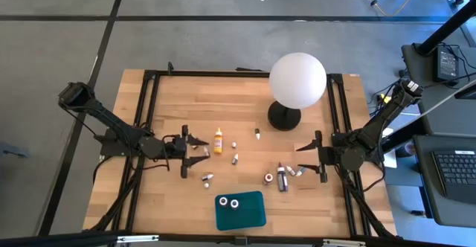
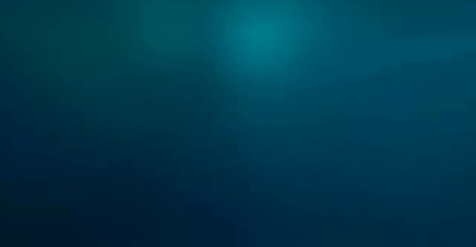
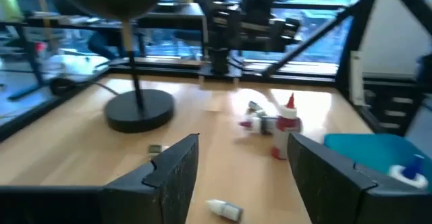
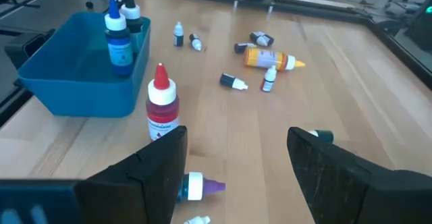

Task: Pick & Place food coloring
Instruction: Put the large yellow food coloring bottle into the blue bin

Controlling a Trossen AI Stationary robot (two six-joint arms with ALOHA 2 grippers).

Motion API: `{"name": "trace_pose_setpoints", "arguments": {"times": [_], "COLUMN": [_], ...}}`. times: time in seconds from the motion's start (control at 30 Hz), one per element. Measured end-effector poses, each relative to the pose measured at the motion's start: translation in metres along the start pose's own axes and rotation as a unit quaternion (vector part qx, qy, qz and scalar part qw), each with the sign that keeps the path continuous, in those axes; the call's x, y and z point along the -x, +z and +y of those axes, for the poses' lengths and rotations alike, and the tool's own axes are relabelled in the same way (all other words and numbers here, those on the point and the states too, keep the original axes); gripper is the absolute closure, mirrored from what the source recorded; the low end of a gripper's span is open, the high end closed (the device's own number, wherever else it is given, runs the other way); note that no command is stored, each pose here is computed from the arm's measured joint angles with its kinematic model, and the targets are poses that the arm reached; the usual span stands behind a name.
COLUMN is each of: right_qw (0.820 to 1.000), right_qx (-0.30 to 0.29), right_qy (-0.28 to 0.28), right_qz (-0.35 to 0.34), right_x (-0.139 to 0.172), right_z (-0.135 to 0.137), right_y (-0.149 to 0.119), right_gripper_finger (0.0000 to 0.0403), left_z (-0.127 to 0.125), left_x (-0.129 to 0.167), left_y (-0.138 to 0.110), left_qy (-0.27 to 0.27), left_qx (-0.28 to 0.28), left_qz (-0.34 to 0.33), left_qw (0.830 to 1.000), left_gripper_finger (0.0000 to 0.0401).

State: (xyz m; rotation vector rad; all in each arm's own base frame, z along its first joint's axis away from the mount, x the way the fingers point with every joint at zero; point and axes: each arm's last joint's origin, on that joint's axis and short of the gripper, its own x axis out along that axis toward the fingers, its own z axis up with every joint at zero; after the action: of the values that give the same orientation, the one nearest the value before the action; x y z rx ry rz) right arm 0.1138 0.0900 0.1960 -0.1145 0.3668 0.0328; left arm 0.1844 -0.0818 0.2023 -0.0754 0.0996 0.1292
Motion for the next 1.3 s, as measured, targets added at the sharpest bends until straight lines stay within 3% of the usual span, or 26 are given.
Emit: {"name": "trace_pose_setpoints", "arguments": {"times": [0.17, 0.27, 0.4, 0.5, 0.57, 0.73, 0.87, 1.07, 1.3], "right_qw": [1.0, 1.0, 1.0, 1.0, 0.999, 0.999, 0.999, 0.999, 0.999], "right_qx": [0.001, 0.0, -0.003, -0.003, -0.005, -0.006, -0.008, -0.018, -0.032], "right_qy": [0.0, 0.0, -0.001, -0.017, -0.031, -0.038, -0.038, -0.037, -0.037], "right_qz": [0.0, 0.0, -0.004, -0.009, -0.013, -0.015, -0.017, -0.017, -0.017], "right_x": [0.0, 0.0, 0.0, 0.0, 0.0, 0.0, 0.0, 0.0, 0.0], "right_z": [0.0, 0.0, 0.0, -0.001, -0.002, -0.002, -0.002, -0.002, -0.002], "right_y": [0.0, 0.0, 0.001, 0.002, 0.002, 0.002, 0.002, 0.002, 0.002], "right_gripper_finger": [0.0145, 0.0145, 0.0145, 0.0145, 0.0145, 0.0145, 0.0145, 0.0145, 0.0145], "left_z": [0.003, 0.002, 0.011, 0.019, 0.027, 0.056, 0.077, 0.101, 0.119], "left_x": [0.0, 0.0, -0.009, -0.021, -0.034, -0.055, -0.076, -0.117, -0.136], "left_y": [0.0, -0.001, 0.012, 0.025, 0.04, 0.076, 0.085, 0.067, 0.033], "left_qy": [0.043, 0.037, 0.101, 0.121, 0.143, 0.201, 0.219, 0.236, 0.251], "left_qx": [0.015, 0.034, 0.118, 0.093, 0.113, 0.19, 0.239, 0.273, 0.339], "left_qz": [-0.006, 0.0, -0.016, 0.038, 0.077, 0.208, 0.294, 0.36, 0.421], "left_qw": [0.999, 0.999, 0.988, 0.987, 0.98, 0.938, 0.899, 0.86, 0.803], "left_gripper_finger": [0.0135, 0.0122, 0.0123, 0.0131, 0.0135, 0.0145, 0.0151, 0.0158, 0.0162]}}
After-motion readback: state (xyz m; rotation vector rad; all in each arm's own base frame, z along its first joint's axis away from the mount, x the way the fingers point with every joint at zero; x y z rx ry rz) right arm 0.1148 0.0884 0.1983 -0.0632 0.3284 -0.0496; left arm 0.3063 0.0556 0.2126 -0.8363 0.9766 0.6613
